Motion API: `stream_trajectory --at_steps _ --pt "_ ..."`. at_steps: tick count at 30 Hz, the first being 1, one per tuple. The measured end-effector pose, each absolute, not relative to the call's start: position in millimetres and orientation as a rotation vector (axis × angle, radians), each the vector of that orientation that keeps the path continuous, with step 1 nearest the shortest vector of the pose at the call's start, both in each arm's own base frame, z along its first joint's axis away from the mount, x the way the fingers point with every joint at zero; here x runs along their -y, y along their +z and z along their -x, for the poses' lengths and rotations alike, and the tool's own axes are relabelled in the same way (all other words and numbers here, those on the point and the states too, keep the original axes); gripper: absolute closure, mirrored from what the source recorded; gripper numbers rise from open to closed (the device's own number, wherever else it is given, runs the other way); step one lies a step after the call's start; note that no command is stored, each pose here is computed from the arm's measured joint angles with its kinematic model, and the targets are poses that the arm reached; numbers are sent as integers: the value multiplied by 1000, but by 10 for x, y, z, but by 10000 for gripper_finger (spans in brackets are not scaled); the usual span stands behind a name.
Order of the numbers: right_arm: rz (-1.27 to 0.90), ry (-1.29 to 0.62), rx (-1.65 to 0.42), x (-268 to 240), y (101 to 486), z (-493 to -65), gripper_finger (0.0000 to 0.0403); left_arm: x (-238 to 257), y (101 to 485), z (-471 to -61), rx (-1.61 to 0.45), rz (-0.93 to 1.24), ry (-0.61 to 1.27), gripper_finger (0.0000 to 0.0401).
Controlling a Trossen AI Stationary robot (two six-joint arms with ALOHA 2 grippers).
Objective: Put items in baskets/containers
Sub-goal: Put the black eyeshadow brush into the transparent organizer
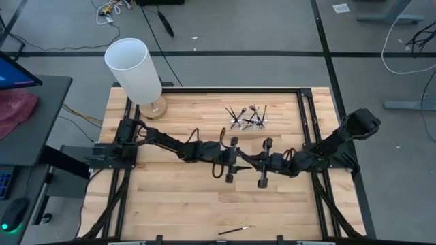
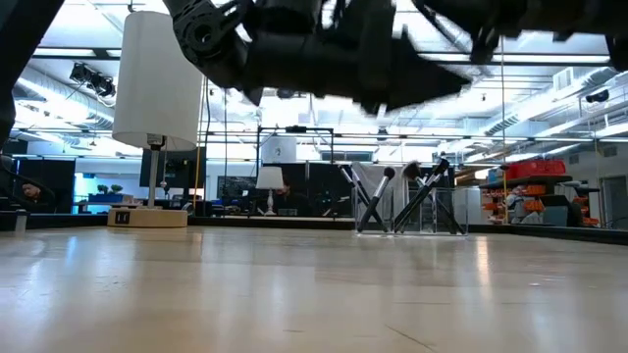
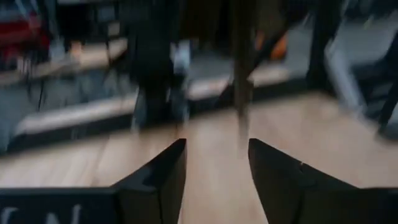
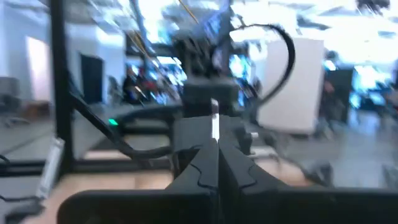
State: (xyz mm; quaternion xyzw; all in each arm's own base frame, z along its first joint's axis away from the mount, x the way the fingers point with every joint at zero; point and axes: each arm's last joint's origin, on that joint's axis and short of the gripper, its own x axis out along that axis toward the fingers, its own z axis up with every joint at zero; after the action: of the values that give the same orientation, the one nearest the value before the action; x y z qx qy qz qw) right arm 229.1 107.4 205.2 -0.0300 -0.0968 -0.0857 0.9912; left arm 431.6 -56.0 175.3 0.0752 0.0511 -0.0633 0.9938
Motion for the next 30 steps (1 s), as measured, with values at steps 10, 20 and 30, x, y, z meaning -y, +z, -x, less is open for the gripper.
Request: stream_trajectory --at_steps 10,20,30 --pt "128 -69 325 -1112 2175 -2253 401 785 1980 -4280 136 -136 -178 264" --pt "117 -210 231 -1285 2102 -2062 402 764 1866 -4245 -119 -213 -128 378" --pt "75 -319 21 -1744 1826 -1434 377 762 1642 -4152 -407 -212 -194 370"
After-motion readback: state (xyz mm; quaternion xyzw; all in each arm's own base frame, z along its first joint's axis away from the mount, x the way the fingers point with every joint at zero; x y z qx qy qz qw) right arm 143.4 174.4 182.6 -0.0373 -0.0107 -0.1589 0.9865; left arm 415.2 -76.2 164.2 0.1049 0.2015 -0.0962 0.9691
